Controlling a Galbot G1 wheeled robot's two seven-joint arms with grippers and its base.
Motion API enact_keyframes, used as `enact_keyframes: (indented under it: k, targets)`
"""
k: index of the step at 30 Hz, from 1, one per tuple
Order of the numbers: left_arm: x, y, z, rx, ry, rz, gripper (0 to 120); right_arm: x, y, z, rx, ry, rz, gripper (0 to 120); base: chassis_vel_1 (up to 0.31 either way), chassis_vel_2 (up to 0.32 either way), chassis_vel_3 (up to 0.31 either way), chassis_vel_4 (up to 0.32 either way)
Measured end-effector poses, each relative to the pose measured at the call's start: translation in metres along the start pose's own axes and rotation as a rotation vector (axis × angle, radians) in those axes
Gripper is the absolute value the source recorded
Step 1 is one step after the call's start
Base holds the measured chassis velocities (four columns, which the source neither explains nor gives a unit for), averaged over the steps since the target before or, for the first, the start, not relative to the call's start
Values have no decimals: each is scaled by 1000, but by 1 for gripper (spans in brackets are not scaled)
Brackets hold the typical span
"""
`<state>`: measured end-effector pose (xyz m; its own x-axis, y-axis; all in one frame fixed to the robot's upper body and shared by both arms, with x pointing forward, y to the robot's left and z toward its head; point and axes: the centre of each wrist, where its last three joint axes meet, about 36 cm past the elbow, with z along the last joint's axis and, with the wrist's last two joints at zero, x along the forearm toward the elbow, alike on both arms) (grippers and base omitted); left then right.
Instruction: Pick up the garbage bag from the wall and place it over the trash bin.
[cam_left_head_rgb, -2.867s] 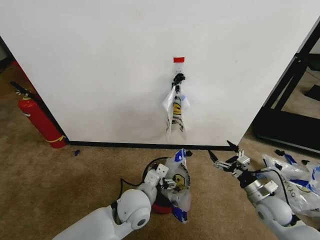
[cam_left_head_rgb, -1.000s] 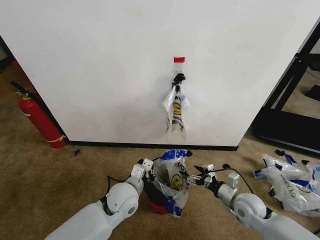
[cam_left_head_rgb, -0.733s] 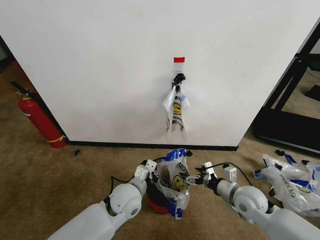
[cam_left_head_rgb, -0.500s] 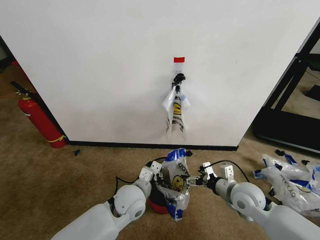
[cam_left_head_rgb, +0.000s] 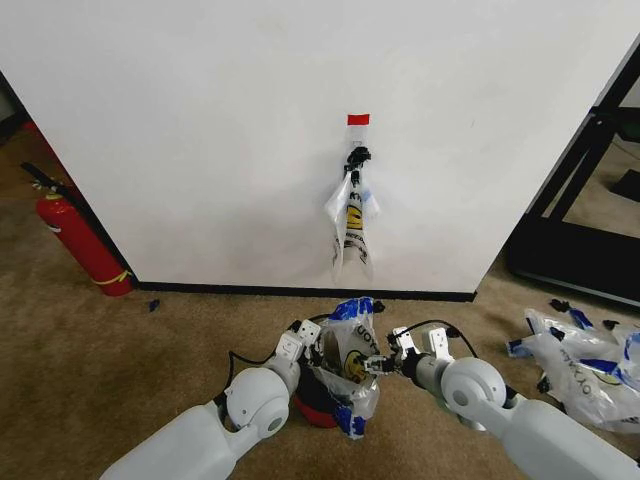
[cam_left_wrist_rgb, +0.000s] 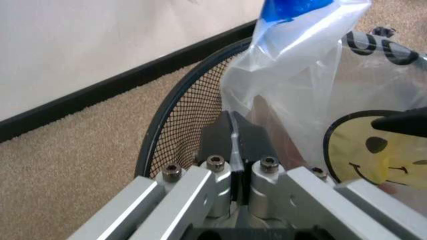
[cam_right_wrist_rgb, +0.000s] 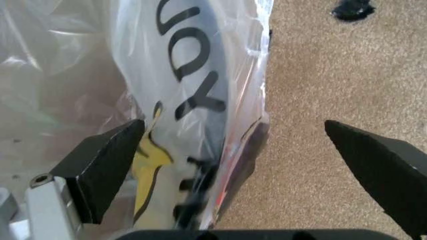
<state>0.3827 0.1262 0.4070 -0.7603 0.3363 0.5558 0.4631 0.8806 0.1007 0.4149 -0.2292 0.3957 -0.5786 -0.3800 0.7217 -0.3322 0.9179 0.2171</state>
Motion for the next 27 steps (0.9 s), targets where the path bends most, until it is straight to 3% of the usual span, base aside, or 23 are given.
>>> enact_keyframes:
  k: [9,13,15,22,27]
  targets:
    - [2,6,4,2,-1,-14,0,-18,8,-14,-6,20,28,98,0,0,0,0]
    - [3,6,4,4,-5,-13,0,-24,13,-23,-8,59,33,82,0,0,0,0]
    - [4,6,4,4,-6,-13,0,-25,14,-24,-10,70,34,81,0,0,0,0]
    - [8,6,2,6,-16,-7,0,-30,22,-32,-18,130,18,48,0,0,0,0]
    - [9,6,1,6,-20,-4,0,-28,24,-29,-17,136,15,35,0,0,0,0]
